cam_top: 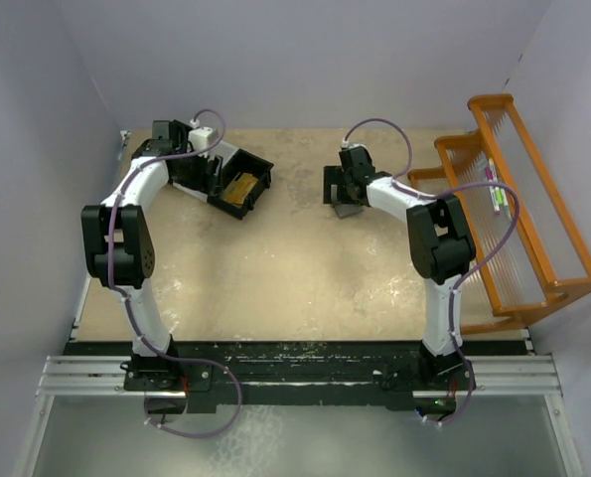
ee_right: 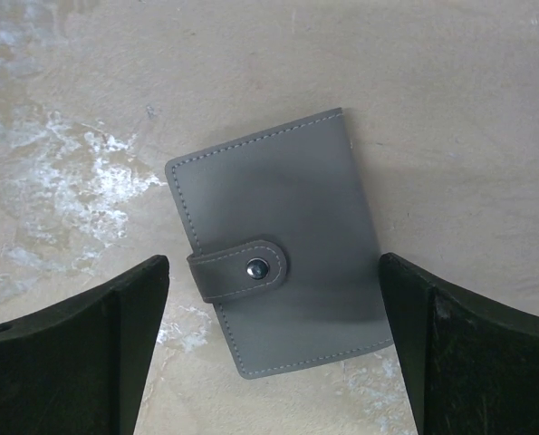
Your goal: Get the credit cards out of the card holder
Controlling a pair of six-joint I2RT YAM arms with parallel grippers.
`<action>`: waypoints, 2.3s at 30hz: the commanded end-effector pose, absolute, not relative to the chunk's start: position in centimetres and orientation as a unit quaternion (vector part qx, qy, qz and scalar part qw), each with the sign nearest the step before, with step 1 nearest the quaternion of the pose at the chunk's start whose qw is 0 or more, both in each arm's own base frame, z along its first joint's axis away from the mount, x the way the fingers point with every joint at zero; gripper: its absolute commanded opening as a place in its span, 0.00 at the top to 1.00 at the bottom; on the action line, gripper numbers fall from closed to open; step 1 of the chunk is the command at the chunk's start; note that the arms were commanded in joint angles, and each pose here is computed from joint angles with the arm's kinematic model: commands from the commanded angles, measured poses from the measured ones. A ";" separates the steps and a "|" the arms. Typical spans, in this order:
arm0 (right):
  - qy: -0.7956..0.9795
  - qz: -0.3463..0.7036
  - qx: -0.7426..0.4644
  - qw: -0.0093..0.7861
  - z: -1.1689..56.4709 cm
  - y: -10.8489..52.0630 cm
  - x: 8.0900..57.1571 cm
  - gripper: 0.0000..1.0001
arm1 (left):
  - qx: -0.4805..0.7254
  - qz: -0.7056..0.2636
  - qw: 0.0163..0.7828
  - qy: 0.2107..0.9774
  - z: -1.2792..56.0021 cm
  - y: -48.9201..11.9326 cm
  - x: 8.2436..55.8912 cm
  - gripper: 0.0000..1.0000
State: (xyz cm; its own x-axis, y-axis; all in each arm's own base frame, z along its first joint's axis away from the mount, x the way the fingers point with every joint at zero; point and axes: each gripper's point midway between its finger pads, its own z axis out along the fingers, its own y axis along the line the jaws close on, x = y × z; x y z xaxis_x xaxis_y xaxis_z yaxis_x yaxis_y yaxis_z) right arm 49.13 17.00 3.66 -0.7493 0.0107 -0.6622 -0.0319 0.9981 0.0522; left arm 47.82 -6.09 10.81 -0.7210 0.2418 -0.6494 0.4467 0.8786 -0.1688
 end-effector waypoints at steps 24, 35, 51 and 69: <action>0.925 0.065 -0.157 0.339 2.1 26.8 37.2 0.21 | 0.211 -0.141 0.340 0.906 9.6 -9.3 49.8 0.59; 0.922 0.135 -0.171 0.321 2.9 28.8 25.9 0.26 | 0.222 -0.210 0.310 0.900 10.5 -15.1 46.3 0.63; 0.899 0.184 -0.192 0.348 8.9 33.4 28.6 0.09 | 0.273 -0.139 0.314 0.899 15.2 -12.4 41.5 0.26; 0.885 0.180 -0.138 0.406 14.6 30.2 33.4 0.07 | 0.115 -0.027 0.314 0.942 11.7 -2.3 48.3 0.30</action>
State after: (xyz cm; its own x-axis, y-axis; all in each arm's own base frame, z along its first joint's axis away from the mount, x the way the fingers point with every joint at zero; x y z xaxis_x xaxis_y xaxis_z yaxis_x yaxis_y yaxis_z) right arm 34.55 30.95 13.55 -0.6469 -0.1172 -0.7535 -0.3926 0.8983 0.1973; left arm 46.47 -1.45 11.39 -0.7929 0.2312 -0.5638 0.2428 0.9685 0.0557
